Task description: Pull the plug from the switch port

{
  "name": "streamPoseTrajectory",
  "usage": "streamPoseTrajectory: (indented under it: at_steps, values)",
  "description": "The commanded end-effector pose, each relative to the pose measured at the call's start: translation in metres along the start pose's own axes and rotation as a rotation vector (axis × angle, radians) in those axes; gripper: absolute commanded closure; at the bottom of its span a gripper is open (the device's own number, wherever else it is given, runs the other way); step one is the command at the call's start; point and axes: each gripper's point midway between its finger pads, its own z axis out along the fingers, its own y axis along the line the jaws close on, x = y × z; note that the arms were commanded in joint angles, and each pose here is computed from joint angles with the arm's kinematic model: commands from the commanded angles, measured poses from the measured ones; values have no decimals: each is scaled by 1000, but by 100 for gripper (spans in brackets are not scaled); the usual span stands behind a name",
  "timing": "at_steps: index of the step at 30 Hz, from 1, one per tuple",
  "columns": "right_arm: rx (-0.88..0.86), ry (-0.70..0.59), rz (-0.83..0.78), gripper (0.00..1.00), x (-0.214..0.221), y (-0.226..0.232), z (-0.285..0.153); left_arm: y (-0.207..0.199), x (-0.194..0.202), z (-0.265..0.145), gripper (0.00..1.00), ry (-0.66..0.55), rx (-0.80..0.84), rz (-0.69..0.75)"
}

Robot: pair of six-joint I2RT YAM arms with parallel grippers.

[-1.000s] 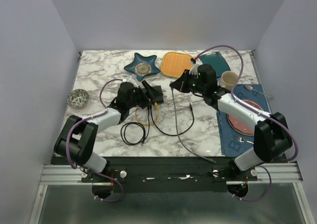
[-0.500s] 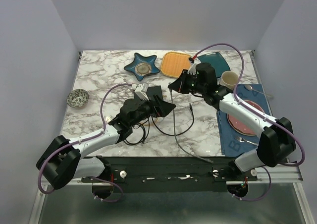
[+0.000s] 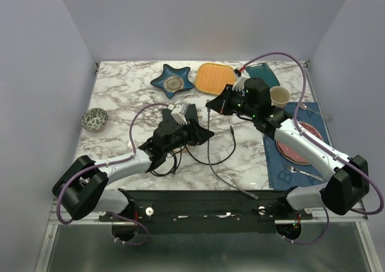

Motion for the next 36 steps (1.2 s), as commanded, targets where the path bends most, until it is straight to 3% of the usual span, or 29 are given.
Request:
streamPoseTrajectory:
  at_steps: [1,3,5,8,14,20,23,28,31,36]
  values:
    - [0,-40,-13,98,-7,6,-14,-21,-7,-2,63,6,66,20]
    - [6,-70,-26,75,-12,7,-22,-28,-10,-6,78,-1,87,44]
    - [5,-84,-36,53,-15,9,-27,-37,-19,-12,85,-18,99,75]
    - [2,-119,-48,38,-23,15,-39,-48,-31,-21,93,-39,103,110]
    - [102,-255,-59,26,-45,7,-80,-57,-89,-55,100,-182,-58,243]
    - [154,-293,-71,27,-33,-12,-97,-69,-179,-117,100,-400,-324,363]
    - [159,-255,-66,28,-17,-20,-94,-67,-208,-139,100,-408,-479,408]
    - [150,-202,-44,30,3,-28,-86,-2,-245,-182,100,-383,-939,384]
    - [124,-170,-35,30,15,-28,-81,44,-261,-213,100,-413,-1097,270]
    - [120,-140,-28,30,29,-35,-76,95,-274,-253,100,-442,-1350,211]
